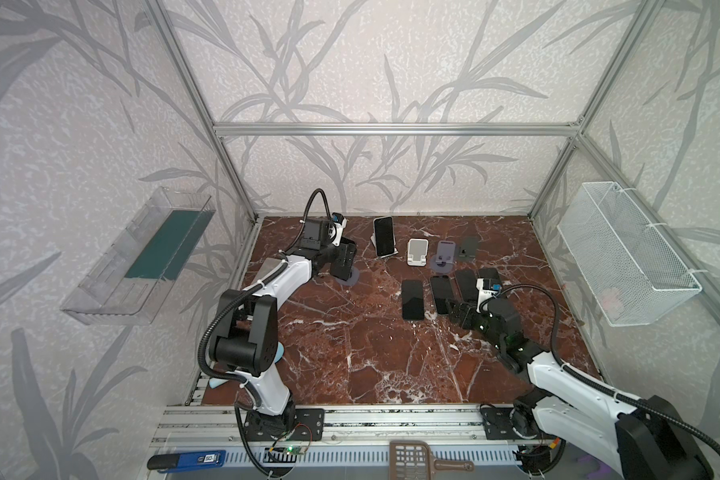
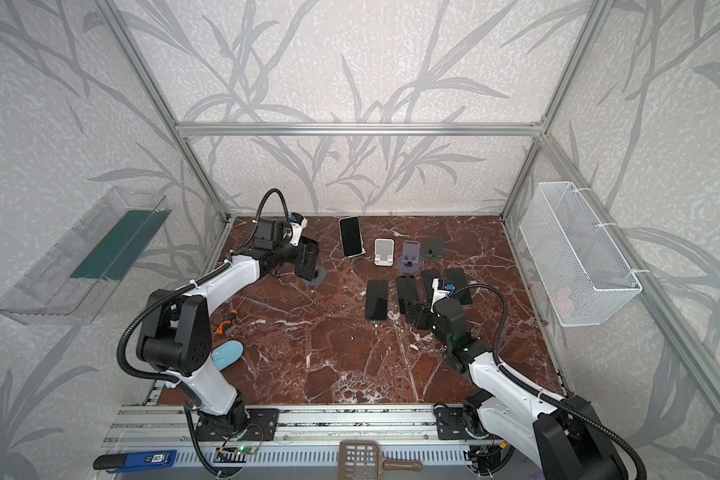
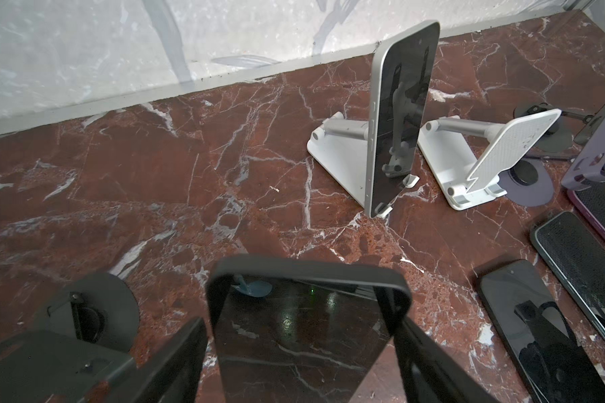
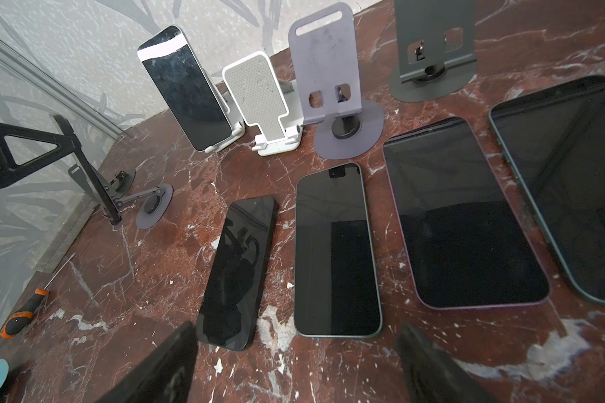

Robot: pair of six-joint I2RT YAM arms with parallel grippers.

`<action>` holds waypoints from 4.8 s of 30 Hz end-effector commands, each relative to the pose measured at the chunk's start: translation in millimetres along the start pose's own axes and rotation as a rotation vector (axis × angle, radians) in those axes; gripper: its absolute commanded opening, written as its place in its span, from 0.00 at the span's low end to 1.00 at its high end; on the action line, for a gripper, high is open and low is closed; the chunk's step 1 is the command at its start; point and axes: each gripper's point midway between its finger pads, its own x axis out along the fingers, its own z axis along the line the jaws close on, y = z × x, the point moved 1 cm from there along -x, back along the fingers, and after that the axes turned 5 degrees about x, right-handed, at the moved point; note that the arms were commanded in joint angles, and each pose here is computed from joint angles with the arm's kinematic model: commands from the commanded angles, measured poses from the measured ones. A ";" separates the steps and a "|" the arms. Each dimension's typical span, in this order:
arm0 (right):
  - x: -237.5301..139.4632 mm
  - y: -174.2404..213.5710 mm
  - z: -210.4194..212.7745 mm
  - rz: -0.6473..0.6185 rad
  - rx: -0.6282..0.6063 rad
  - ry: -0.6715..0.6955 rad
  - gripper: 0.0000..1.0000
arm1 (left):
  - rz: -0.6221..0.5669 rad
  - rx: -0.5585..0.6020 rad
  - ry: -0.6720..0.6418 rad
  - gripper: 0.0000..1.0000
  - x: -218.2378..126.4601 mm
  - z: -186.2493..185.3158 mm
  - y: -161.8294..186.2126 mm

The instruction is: Remove the phone from the phone stand

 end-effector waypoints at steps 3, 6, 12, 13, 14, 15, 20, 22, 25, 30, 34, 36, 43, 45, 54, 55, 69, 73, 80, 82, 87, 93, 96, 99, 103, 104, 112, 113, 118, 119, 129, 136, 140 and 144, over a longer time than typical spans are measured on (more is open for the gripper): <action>-3.2 -19.1 9.0 -0.060 -0.010 -0.005 0.88 | 0.017 -0.016 -0.021 0.76 2.7 4.2 -3.4; -5.0 -20.7 8.5 -0.068 -0.014 -0.001 0.88 | 0.017 -0.021 -0.013 0.74 5.2 1.0 -0.5; -3.4 -19.2 8.9 -0.059 -0.013 -0.003 0.88 | 0.017 -0.018 -0.052 0.80 7.1 0.0 -0.1; -3.2 -18.6 8.7 -0.057 -0.013 -0.004 0.88 | 0.019 -0.018 -0.060 0.81 7.2 -0.2 0.1; -3.1 -18.6 9.2 -0.056 -0.013 -0.006 0.88 | 0.018 -0.019 -0.069 0.81 7.5 0.5 -0.3; -3.4 -19.0 9.5 -0.057 -0.012 -0.007 0.88 | 0.019 -0.020 -0.081 0.81 8.0 1.3 0.0; -4.7 -19.8 9.8 -0.063 -0.013 -0.010 0.88 | 0.029 -0.018 -0.099 0.79 9.5 3.9 2.0; -4.7 -19.5 10.1 -0.062 -0.014 -0.012 0.88 | 0.027 -0.015 -0.098 0.75 9.8 3.8 2.3; -4.5 -19.8 10.1 -0.063 -0.012 -0.012 0.88 | 0.033 -0.012 -0.082 0.70 12.2 1.3 4.3; -6.1 -20.6 9.8 -0.067 -0.015 -0.011 0.88 | 0.025 0.000 -0.080 0.63 7.3 0.5 1.4; -7.0 -21.5 11.3 -0.071 -0.015 -0.016 0.88 | 0.008 0.005 -0.078 0.63 -4.1 -2.0 -4.4; -7.5 -22.4 11.7 -0.073 -0.015 -0.018 0.88 | -0.009 0.008 -0.077 0.62 -13.0 -3.3 -10.7; -7.7 -21.8 12.4 -0.071 -0.012 -0.023 0.88 | -0.068 0.017 -0.078 0.61 -53.4 -9.8 -36.5; -7.5 -21.4 12.5 -0.069 -0.010 -0.024 0.88 | -0.084 0.022 -0.080 0.61 -64.2 -10.9 -41.9; -7.3 -21.7 14.0 -0.068 -0.008 -0.030 0.88 | -0.095 -0.007 -0.089 0.58 -101.6 -26.6 -50.1; -7.2 -20.8 13.7 -0.066 -0.007 -0.030 0.88 | -0.090 -0.010 -0.093 0.56 -104.3 -29.9 -49.0; -4.9 -18.5 16.2 -0.054 0.006 -0.047 0.88 | 0.102 -0.007 -0.118 0.51 -105.4 -95.6 -16.1; -4.9 -18.7 17.4 -0.053 0.009 -0.054 0.88 | 0.208 -0.038 -0.098 0.48 -83.5 -112.6 -7.6; -10.1 -22.1 17.2 -0.070 0.001 -0.050 0.88 | 0.407 -0.020 -0.042 0.47 -46.2 -140.5 15.6; -10.8 -22.9 17.2 -0.074 0.000 -0.049 0.88 | 0.453 -0.012 -0.030 0.47 -34.8 -147.0 23.6; -11.4 -23.2 19.1 -0.073 -0.001 -0.058 0.88 | 0.566 0.013 0.020 0.44 -5.6 -163.5 43.1; -8.1 -19.8 18.3 -0.060 0.002 -0.058 0.87 | 0.682 0.043 -0.017 0.44 22.8 -164.3 59.4; -7.6 -19.1 19.1 -0.057 0.006 -0.063 0.87 | 0.703 0.037 -0.035 0.44 34.9 -161.6 65.0; -8.3 -20.2 19.8 -0.060 0.006 -0.065 0.87 | 0.754 0.037 -0.064 0.44 42.0 -157.2 74.5; -9.8 -20.3 19.6 -0.062 0.005 -0.066 0.87 | 0.783 -0.007 -0.054 0.44 52.6 -158.5 84.4; -10.4 -21.1 19.8 -0.066 0.004 -0.066 0.87 | 0.784 -0.019 -0.050 0.44 55.1 -158.6 85.5; -11.5 -22.1 17.8 -0.074 -0.001 -0.055 0.87 | 0.816 -0.126 -0.068 0.43 73.4 -155.8 86.9; -11.1 -21.8 17.8 -0.072 -0.001 -0.054 0.87 | 0.822 -0.139 -0.076 0.42 74.4 -155.4 86.7; -11.3 -22.3 18.1 -0.074 0.000 -0.056 0.87 | 0.836 -0.191 -0.110 0.43 79.1 -152.6 89.0; -11.5 -22.4 17.9 -0.076 0.001 -0.056 0.87 | 0.839 -0.197 -0.120 0.43 78.9 -150.3 89.1; -12.5 -22.6 19.3 -0.078 0.008 -0.065 0.87 | 0.872 -0.270 -0.124 0.43 78.1 -154.3 96.3; -15.1 -24.5 19.0 -0.088 0.006 -0.063 0.87 | 0.859 -0.285 -0.100 0.46 80.3 -161.9 101.0; -16.7 -25.7 16.5 -0.097 0.007 -0.049 0.88 | 0.869 -0.294 -0.101 0.51 83.3 -162.9 107.5; -19.6 -27.9 15.3 -0.111 0.004 -0.042 0.89 | 0.850 -0.307 -0.094 0.53 84.1 -165.6 104.8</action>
